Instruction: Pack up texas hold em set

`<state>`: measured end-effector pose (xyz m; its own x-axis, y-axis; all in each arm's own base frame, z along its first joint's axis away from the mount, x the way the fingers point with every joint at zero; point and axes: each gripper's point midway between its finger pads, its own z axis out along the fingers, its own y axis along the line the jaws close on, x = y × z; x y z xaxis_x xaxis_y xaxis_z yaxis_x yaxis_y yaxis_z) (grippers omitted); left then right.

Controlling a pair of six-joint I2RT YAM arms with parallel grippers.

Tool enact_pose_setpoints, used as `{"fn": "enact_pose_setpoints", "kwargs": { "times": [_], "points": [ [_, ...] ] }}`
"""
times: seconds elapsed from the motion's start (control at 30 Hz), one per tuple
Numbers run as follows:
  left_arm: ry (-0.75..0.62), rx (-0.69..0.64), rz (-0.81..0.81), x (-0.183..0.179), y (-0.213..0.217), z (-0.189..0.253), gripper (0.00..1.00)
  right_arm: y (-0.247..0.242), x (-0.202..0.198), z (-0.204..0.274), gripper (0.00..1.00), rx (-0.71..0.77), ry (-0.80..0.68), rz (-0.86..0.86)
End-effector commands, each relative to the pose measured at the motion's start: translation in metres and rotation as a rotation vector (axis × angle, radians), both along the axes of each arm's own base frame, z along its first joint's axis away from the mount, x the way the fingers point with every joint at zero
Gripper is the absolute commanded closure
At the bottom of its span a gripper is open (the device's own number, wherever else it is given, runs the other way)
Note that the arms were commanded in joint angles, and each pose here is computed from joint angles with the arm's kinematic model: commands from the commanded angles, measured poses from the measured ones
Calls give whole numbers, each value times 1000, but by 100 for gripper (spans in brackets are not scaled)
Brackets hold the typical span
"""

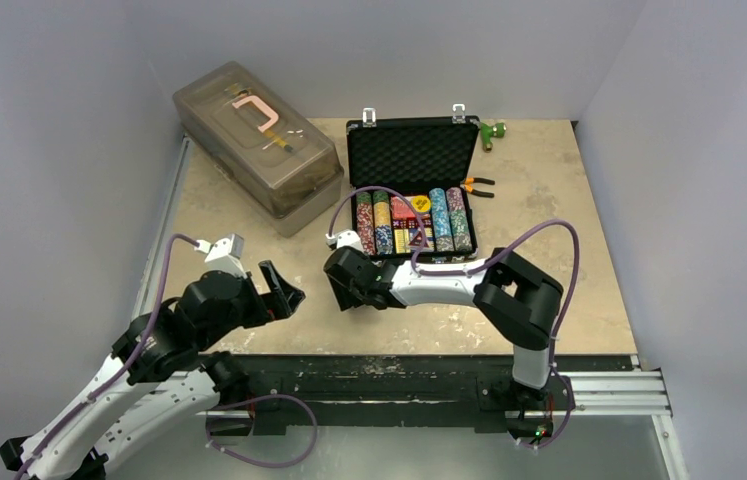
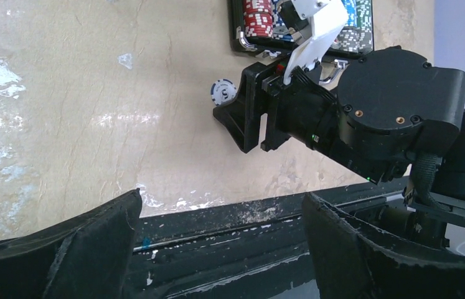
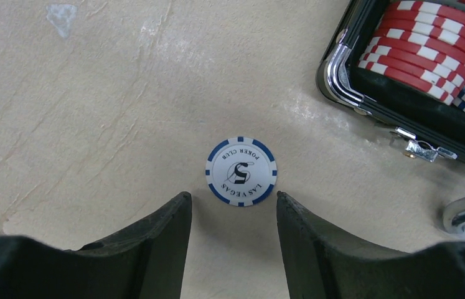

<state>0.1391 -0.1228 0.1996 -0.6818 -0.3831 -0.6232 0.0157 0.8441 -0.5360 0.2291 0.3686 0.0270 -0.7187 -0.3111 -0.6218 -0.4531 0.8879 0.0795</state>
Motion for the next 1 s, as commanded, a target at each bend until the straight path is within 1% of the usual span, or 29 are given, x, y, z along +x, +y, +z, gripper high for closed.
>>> {"fn": "enact_pose_setpoints", "kwargs": {
  "times": [0.0,0.17,0.47,0.77,0.87,0.97],
  "points": [
    [1,-4,2,-1,1,-1,4,14,19,16,50,27,-79,-5],
    [-6,2,7,0,2,1,4,13,24,13,52,3,-100,-10],
    [1,0,13,-2,5,-3,4,11,26,6,53,-5,-106,-18],
    [31,12,18,-5,5,-16,4,10,26,-2,55,-12,-100,-12],
    [35,11,21,-5,5,-18,5,8,27,-2,59,-29,-106,-7],
    [40,13,22,-5,5,-19,4,6,26,-3,60,-32,-107,-5]
  ]
}}
